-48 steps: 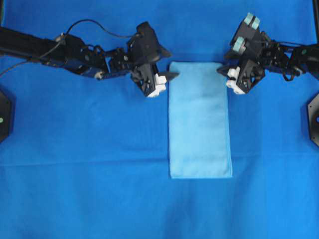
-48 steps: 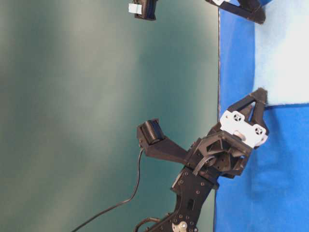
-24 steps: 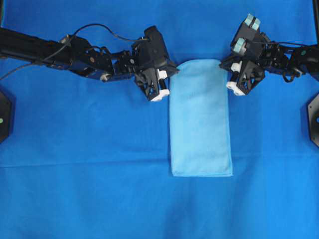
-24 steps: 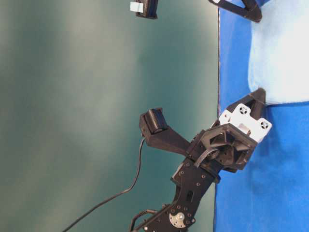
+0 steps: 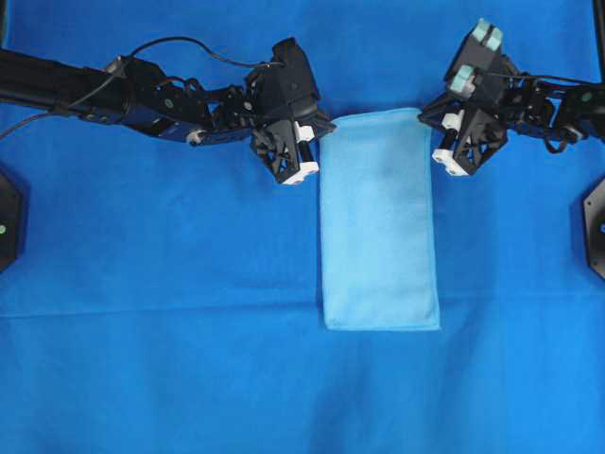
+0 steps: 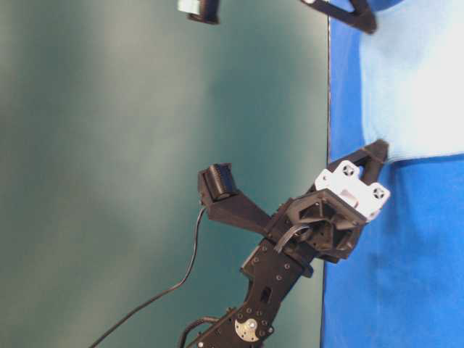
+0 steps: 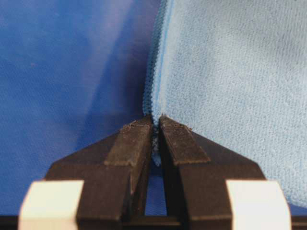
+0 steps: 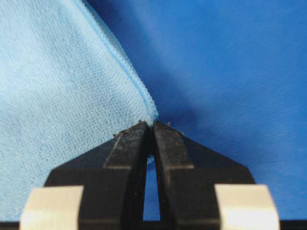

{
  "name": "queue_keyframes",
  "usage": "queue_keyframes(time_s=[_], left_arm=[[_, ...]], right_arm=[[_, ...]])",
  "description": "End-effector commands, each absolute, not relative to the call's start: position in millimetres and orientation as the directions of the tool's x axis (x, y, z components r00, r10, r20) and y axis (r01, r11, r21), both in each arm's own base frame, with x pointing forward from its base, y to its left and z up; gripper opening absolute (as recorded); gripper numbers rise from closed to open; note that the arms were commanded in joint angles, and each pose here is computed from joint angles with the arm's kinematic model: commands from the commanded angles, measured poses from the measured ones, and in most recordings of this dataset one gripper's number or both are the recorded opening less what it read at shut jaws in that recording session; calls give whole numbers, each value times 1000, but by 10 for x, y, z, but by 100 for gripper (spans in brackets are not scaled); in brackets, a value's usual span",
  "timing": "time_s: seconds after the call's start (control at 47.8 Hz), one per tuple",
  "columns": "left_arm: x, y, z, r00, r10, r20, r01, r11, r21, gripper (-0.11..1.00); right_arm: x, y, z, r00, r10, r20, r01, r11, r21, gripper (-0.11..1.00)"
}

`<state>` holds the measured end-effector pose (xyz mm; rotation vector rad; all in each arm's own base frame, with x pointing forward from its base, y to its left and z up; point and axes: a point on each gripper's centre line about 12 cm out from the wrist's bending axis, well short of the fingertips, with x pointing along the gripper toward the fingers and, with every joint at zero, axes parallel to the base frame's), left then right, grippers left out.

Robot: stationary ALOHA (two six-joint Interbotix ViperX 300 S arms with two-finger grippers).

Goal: Fold a vertical towel.
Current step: 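Lift the top edge with both grippers, pulling it slightly upward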

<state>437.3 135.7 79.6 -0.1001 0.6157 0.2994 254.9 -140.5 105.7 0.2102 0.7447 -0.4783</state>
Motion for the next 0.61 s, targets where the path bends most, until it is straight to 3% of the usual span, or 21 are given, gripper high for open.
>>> queue_keyframes(time_s=[0.0,0.251,0.586], left_arm=[[4411,1519,1029,800,282,-530,-334,943,-3,4],[4432,1806,1129,800,332,-500,-375,927,17,4],[4451,1750,1215,809,324,-490,-362,932,19,4]], right_arm=[[2556,-1513,1202,651,-378,-658,510,860,12,5],[2517,-1705,1270,640,-424,-641,539,842,-19,5],[2548,-1761,1338,647,-438,-624,539,841,-30,5]])
